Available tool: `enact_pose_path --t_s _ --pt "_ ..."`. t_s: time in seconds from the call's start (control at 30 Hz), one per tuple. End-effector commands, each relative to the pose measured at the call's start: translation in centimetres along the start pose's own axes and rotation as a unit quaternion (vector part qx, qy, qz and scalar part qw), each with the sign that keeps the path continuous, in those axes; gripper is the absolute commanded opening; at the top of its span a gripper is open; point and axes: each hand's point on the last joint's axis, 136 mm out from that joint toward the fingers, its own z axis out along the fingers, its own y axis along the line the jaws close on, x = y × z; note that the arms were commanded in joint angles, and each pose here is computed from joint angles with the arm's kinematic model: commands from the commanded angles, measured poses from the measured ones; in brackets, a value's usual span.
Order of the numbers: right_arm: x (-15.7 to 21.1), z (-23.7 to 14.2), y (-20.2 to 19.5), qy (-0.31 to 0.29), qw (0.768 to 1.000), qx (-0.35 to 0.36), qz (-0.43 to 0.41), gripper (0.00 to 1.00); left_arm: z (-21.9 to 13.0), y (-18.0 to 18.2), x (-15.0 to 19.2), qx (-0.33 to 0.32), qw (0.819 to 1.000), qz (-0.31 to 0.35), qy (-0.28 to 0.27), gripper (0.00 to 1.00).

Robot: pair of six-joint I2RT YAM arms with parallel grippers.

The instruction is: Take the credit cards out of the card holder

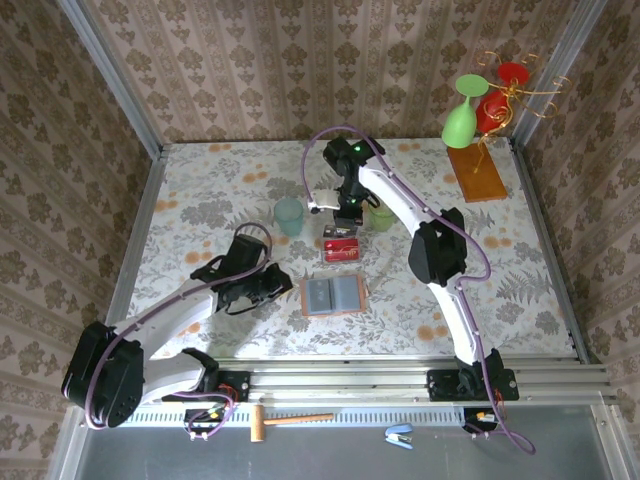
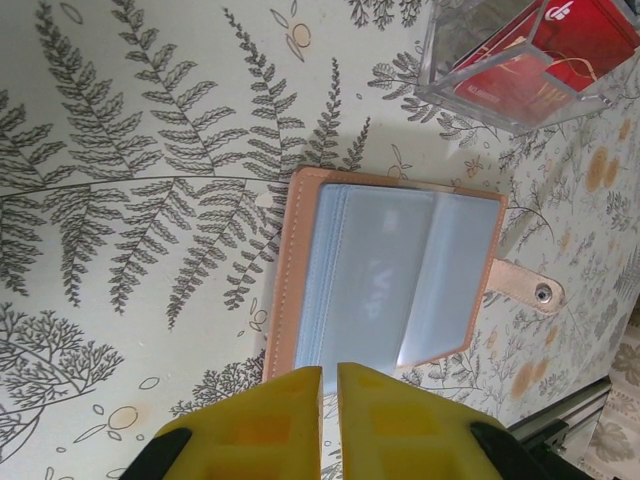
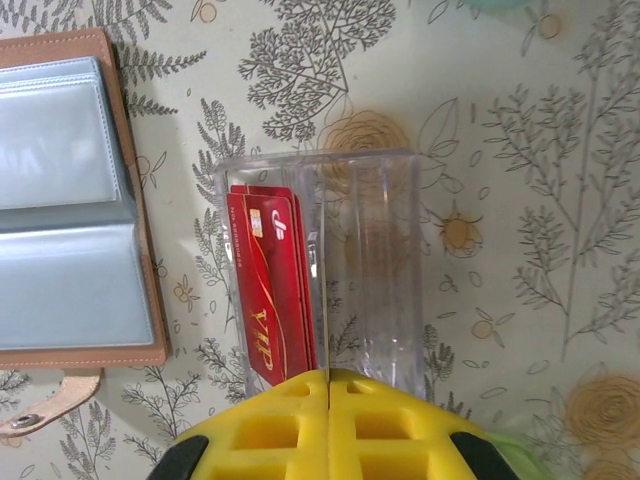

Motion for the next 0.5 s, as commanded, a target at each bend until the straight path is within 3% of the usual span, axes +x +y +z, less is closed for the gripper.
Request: enact_pose_path --t_s 0.0,0.37,0.47 --pt "0.5 0.7 1.2 0.006 0.999 -0.042 0.002 0.00 -0.2 1.1 0.3 -0.013 1.000 -0.009 -0.001 0.13" --pt "0.8 3.0 2.1 0.009 0.996 -0.086 0.016 0.00 -0.1 1.2 0.4 -0.013 1.000 -0.012 0.000 0.13" --pt "0.8 3.4 1.8 0.010 0.996 -0.085 0.018 0.08 -0.1 1.3 0.4 -0.013 1.000 -0.012 0.000 0.13"
